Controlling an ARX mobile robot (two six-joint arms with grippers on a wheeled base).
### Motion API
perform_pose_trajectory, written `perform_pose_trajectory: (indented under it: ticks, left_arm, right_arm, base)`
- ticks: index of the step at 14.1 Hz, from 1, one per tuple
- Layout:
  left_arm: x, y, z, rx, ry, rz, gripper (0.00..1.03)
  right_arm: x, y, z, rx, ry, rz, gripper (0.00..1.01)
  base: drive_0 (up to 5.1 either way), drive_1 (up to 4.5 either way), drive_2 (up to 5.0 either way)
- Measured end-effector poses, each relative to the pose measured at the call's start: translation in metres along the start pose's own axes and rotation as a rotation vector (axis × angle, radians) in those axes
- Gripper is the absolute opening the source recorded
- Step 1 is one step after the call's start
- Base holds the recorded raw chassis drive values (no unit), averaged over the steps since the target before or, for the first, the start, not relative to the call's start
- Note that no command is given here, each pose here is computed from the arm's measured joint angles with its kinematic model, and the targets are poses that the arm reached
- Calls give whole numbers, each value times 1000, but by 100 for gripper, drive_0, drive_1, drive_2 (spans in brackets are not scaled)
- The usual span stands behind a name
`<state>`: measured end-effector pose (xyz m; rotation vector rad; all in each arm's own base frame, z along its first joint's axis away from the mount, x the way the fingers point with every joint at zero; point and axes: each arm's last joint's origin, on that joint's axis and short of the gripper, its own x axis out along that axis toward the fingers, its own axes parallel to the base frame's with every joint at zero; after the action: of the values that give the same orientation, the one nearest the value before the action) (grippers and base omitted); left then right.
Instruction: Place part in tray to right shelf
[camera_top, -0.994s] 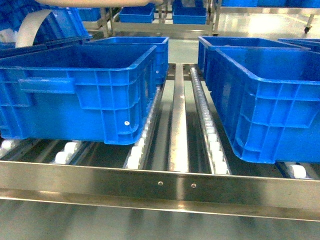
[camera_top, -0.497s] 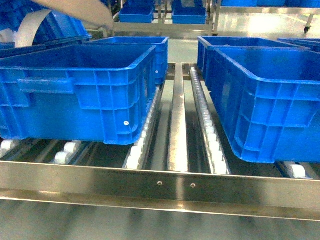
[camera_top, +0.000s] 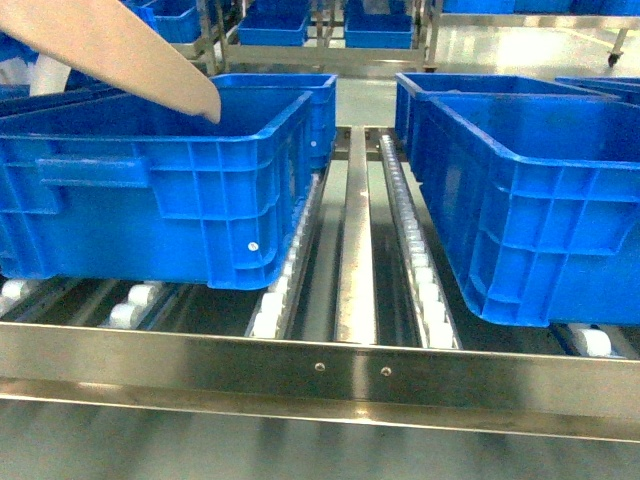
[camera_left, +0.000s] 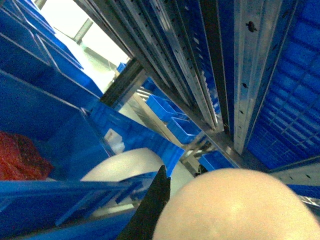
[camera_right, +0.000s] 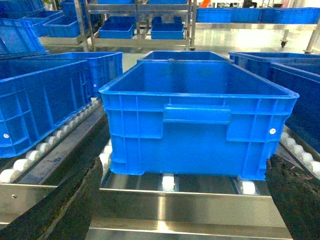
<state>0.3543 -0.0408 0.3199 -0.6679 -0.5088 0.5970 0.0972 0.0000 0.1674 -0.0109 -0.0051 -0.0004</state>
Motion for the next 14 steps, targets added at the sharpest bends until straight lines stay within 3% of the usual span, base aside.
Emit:
perform_pose_trajectory:
  ticks: [1, 3, 4, 5, 6, 7, 8, 9, 10, 11, 12, 13, 14]
  left_arm:
    - [-5, 8, 6, -25, 42, -20, 12]
    - [-30, 32, 41, -256, 78, -133, 12]
    - [-45, 44, 56, -347, 79, -182, 12]
    - [-79, 64, 70, -402, 84, -206, 12]
    - [-111, 81, 74, -350, 142, -176, 12]
    - [-145, 88, 88, -225, 197, -207, 12]
    - [-143, 82, 112, -67, 263, -305, 12]
    - [-143, 89, 132, 232, 323, -434, 12]
    - [-157, 121, 113, 515, 469, -539, 12]
    - [-162, 146, 84, 634, 581, -569, 12]
    - [-165, 160, 79, 665, 577, -563, 12]
    - [-166, 160, 87, 645, 509, -585, 12]
    - [-167, 162, 89, 640, 488, -594, 12]
  right_arm:
    - [0, 0, 0, 0, 0, 0, 98]
    - [0, 0, 0, 0, 0, 0, 98]
    - [0, 0, 0, 0, 0, 0, 98]
    - [0, 0, 0, 0, 0, 0, 98]
    - [0, 0, 0, 0, 0, 0, 98]
    - [0, 0, 0, 1, 0, 0, 92]
    - [0, 0, 0, 1, 0, 0, 79]
    - [0, 0, 0, 1, 2, 0, 66]
    - [0, 0, 0, 1, -2, 0, 48]
    - [0, 0, 0, 1, 0, 0, 31]
    - [0, 0, 0, 1, 1, 0, 15]
    - [0, 0, 0, -1, 0, 0, 1]
    - [0, 0, 0, 2, 0, 0, 2]
  base:
    - [0, 0, 0]
    - [0, 0, 0]
    - [0, 0, 0]
    - [0, 0, 0]
    - [0, 0, 0]
    - [0, 0, 0]
    - [0, 0, 0]
    - [0, 0, 0]
    - [0, 0, 0]
    - [0, 0, 0]
    - [0, 0, 0]
    - [0, 0, 0]
    - [0, 0, 0]
